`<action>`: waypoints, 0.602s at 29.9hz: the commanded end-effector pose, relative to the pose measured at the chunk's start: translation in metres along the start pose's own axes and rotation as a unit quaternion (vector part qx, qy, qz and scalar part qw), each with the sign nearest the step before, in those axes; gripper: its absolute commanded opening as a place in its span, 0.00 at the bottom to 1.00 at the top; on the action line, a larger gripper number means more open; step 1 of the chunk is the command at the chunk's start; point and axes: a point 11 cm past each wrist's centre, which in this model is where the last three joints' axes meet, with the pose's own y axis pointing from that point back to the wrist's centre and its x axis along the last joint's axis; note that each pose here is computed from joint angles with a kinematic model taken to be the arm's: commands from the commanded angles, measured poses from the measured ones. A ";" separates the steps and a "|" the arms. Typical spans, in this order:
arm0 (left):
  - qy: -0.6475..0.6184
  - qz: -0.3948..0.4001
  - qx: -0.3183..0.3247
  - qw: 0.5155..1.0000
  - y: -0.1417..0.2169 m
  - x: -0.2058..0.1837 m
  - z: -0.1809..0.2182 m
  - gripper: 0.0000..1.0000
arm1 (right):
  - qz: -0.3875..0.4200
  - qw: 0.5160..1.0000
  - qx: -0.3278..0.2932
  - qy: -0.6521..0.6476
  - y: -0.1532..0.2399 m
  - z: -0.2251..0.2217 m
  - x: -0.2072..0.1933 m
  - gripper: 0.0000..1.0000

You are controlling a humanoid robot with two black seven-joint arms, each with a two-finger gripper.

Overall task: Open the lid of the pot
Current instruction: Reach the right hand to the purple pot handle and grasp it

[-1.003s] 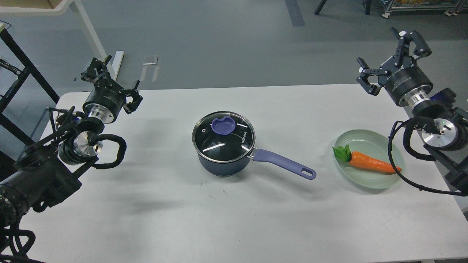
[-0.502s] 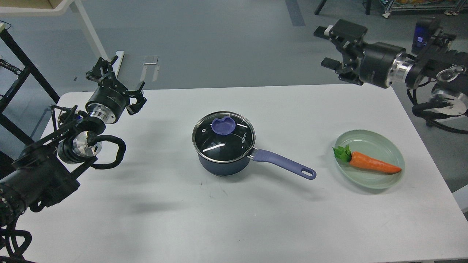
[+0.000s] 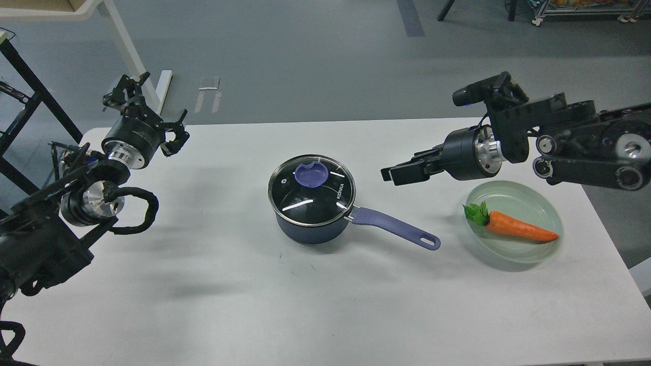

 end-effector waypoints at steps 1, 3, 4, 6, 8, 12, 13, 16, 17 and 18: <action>0.000 -0.001 -0.001 1.000 0.000 0.001 0.001 1.00 | -0.063 0.996 0.006 0.062 -0.018 -0.015 -0.020 0.94; -0.001 -0.001 -0.005 1.000 0.000 0.001 0.003 1.00 | -0.076 0.994 0.011 0.082 -0.027 -0.022 -0.025 0.91; -0.001 -0.001 -0.005 1.000 0.000 0.001 0.003 1.00 | -0.081 0.993 0.012 0.091 -0.030 -0.024 -0.027 0.90; 0.000 -0.001 -0.006 1.000 0.000 0.001 0.003 1.00 | -0.094 0.990 0.012 0.107 -0.035 -0.027 -0.033 0.84; 0.000 -0.001 -0.007 1.000 0.000 0.001 0.004 1.00 | -0.099 0.989 0.012 0.112 -0.037 -0.028 -0.034 0.80; 0.001 -0.002 -0.007 1.000 -0.001 0.000 0.004 1.00 | -0.102 0.987 0.004 0.122 -0.037 -0.025 -0.034 0.69; 0.001 -0.003 -0.007 1.000 -0.001 -0.001 0.005 1.00 | -0.103 0.987 0.004 0.124 -0.037 -0.025 -0.035 0.67; 0.000 -0.003 -0.006 1.000 -0.001 -0.001 0.004 1.00 | -0.103 0.987 0.005 0.125 -0.037 -0.025 -0.035 0.63; 0.000 -0.003 -0.005 1.000 -0.001 0.000 0.003 1.00 | -0.103 0.987 0.004 0.125 -0.037 -0.025 -0.035 0.60; 0.000 -0.003 -0.005 1.000 -0.001 -0.001 0.004 1.00 | -0.102 0.987 0.005 0.125 -0.037 -0.025 -0.034 0.55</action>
